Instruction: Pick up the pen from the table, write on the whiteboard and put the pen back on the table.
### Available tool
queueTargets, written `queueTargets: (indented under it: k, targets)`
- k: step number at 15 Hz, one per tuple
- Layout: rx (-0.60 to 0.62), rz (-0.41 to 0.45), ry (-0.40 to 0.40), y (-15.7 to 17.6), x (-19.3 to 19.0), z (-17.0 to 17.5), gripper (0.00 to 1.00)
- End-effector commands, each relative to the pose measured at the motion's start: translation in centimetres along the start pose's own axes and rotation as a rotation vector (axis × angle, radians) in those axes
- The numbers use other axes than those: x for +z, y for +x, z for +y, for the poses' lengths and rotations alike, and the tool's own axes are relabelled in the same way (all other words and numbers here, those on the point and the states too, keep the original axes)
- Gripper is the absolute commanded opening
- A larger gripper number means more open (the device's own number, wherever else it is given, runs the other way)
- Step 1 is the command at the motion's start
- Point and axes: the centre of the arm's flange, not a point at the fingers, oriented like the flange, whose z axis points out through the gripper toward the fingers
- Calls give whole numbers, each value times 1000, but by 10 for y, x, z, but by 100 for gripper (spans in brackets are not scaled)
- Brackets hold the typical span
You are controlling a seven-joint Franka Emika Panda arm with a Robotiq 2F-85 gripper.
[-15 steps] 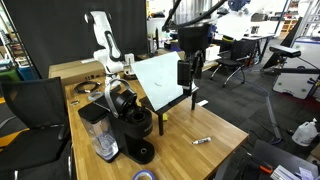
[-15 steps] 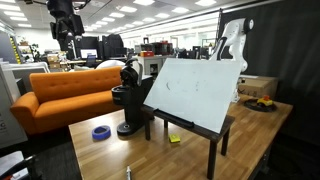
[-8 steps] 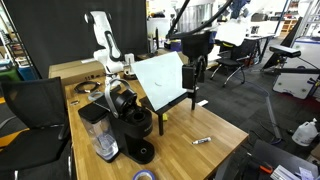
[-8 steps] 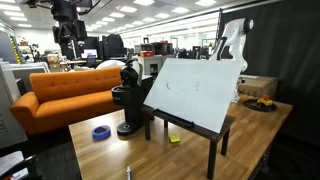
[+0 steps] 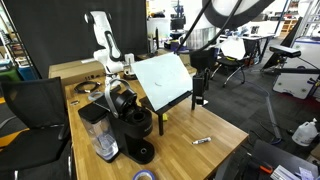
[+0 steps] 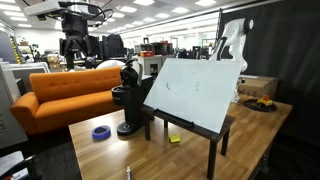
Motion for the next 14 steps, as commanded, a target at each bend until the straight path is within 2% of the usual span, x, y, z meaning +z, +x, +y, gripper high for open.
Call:
queueTargets:
  k: [1,7,10,14]
  targets:
    - [-67,34,-14,0,24,23,100]
    - [-166,71,21,2,68,76,100]
    - [-187,70,42,4,89,110,100]
    - [-205,56,46,6,111,138,100]
